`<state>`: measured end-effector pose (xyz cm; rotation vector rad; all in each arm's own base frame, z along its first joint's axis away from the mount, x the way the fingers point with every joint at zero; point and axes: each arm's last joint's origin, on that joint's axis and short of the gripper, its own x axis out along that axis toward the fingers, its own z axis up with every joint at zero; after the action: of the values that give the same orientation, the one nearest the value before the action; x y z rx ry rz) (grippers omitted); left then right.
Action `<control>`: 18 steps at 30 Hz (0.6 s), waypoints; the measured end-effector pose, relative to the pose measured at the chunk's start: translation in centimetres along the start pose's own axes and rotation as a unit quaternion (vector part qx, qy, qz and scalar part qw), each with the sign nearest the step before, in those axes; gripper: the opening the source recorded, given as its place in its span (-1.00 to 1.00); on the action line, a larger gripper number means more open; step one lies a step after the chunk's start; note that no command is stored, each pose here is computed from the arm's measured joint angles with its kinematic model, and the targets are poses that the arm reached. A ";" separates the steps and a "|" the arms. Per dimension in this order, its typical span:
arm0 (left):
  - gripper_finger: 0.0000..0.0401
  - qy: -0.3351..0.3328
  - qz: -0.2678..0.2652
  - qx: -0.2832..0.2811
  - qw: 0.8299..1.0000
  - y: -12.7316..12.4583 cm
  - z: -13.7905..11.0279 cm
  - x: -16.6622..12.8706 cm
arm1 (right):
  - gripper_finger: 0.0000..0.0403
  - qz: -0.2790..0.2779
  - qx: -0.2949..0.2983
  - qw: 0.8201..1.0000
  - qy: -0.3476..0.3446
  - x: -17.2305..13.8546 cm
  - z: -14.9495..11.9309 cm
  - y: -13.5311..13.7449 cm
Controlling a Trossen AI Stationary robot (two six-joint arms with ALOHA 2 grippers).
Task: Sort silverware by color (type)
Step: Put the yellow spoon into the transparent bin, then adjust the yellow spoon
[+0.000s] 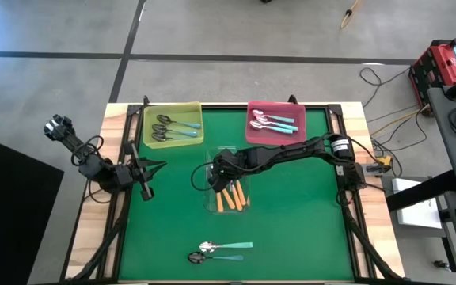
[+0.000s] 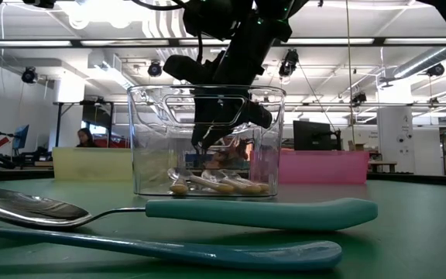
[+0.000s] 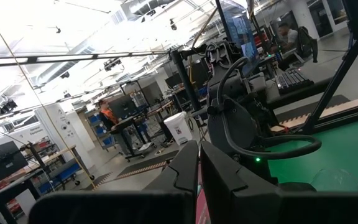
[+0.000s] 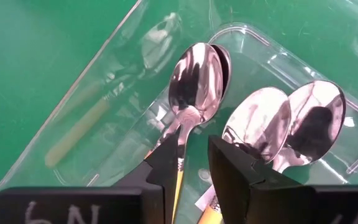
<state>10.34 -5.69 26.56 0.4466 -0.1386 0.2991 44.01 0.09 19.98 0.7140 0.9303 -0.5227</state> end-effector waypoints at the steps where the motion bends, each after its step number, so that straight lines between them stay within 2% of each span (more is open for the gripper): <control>1: -1.00 0.000 0.000 0.000 1.000 0.0 0.0 0.0 | -0.61 0.000 0.000 1.000 0.000 0.0 0.0 0.0; 12: -1.00 0.000 0.000 0.000 1.000 0.0 0.0 0.0 | -0.61 0.000 -0.005 1.000 0.000 0.0 0.0 0.0; 18: -1.00 0.000 0.000 0.001 1.000 0.0 0.0 0.0 | -0.61 0.011 -0.053 0.998 -0.006 -0.8 0.1 0.7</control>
<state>10.34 -5.69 26.56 0.4479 -0.1384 0.2988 44.13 0.59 20.93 0.6235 0.9311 -0.4536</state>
